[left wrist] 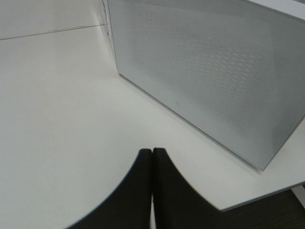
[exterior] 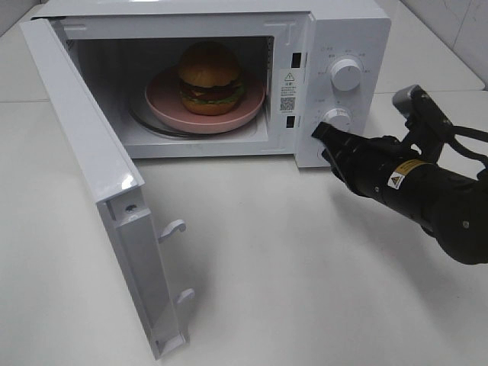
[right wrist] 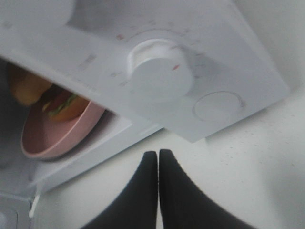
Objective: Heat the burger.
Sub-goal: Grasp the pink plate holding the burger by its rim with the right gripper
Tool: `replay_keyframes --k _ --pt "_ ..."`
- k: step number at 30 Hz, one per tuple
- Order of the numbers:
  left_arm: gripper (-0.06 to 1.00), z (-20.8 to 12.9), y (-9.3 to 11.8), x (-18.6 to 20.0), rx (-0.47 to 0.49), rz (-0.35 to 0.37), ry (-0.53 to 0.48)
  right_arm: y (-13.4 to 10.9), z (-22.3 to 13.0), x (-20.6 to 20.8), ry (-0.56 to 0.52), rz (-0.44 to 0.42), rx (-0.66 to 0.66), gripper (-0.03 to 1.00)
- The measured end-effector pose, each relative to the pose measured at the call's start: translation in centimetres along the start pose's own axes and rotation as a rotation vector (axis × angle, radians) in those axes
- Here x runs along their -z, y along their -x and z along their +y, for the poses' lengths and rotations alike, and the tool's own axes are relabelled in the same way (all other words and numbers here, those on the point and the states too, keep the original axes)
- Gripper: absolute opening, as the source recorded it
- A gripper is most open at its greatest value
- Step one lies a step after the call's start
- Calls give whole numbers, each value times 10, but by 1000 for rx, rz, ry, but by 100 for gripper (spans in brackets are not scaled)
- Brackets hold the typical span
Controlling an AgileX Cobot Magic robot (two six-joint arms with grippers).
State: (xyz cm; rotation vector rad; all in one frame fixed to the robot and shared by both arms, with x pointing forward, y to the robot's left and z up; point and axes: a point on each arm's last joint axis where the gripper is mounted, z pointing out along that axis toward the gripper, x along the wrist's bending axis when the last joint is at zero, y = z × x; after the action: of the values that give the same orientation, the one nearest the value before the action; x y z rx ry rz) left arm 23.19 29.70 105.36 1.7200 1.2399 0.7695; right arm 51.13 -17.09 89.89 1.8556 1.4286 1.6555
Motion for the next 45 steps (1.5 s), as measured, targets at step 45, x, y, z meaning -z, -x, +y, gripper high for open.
replay_keyframes --k 45 --pt "0 0 0 0 0 0 0 -52 36 6 -946 -55 737 4"
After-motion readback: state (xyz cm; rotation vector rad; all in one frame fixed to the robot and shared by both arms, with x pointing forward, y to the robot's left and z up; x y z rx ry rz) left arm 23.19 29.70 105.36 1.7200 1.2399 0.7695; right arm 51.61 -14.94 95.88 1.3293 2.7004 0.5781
